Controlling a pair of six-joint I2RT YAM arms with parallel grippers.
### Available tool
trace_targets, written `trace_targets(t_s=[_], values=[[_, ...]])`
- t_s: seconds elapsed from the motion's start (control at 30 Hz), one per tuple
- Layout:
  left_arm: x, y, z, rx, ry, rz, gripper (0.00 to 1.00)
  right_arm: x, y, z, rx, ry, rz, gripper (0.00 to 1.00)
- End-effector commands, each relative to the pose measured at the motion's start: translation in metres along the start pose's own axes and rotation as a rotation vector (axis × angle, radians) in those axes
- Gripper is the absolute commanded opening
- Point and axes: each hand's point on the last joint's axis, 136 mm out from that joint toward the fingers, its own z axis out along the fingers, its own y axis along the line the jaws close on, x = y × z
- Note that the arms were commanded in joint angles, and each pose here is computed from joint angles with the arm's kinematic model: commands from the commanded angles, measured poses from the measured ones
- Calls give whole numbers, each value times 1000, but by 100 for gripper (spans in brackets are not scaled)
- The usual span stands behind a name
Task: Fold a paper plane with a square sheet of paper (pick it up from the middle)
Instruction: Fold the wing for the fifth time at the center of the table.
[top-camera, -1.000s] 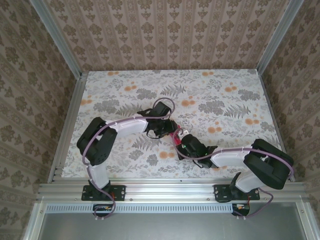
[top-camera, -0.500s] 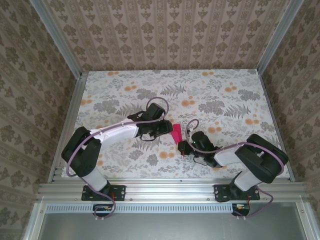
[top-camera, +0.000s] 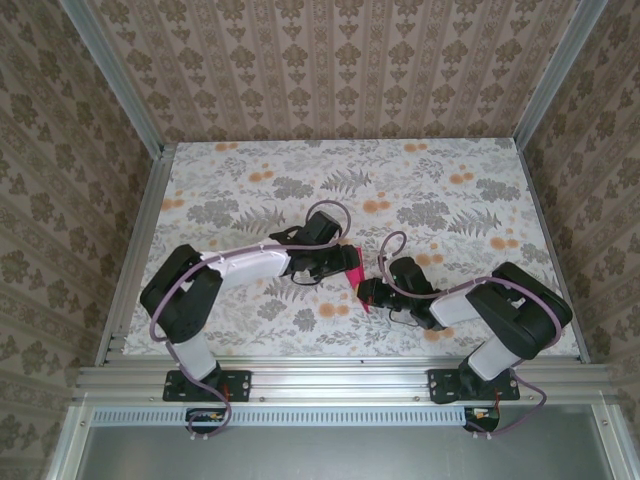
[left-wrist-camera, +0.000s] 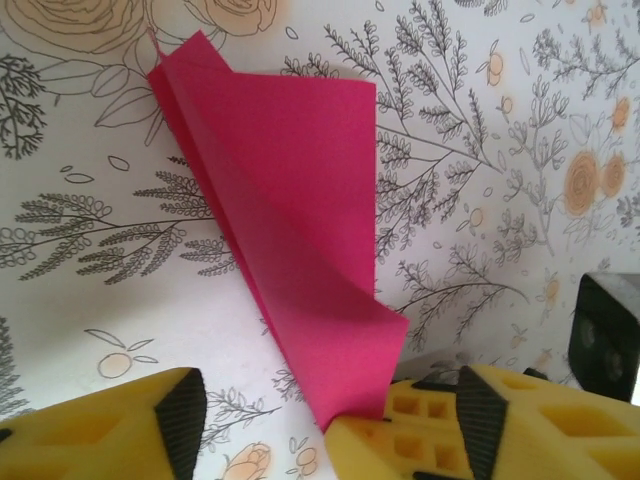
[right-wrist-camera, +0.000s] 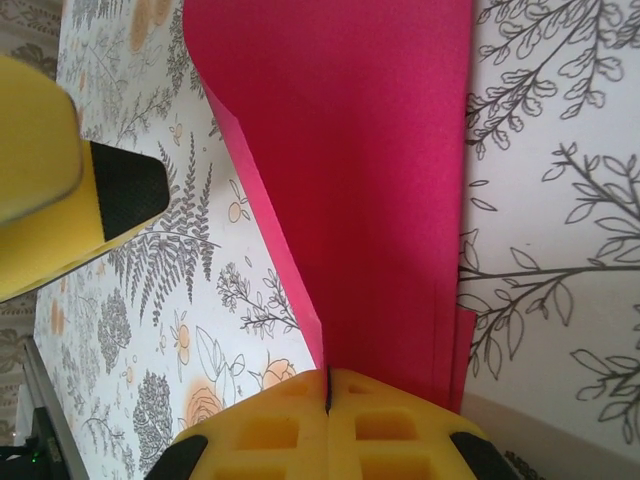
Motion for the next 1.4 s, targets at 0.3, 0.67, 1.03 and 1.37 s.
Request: trace_targets(t_s=[0.3,0.67,1.03,1.37], values=[[-19,4,11,-31,20,-109,81,-1,10,-1,-24,19,-103,1],[-13,8,29,-48,73,-159,67,-3,13,-11,68,34,-289,5],[-12,9,27,-56,80,-158,38,0,16,-13,143,28,-432,9],[-10,11,26,-61,88,-158,15,4,17,-23,233,24,-588,28]])
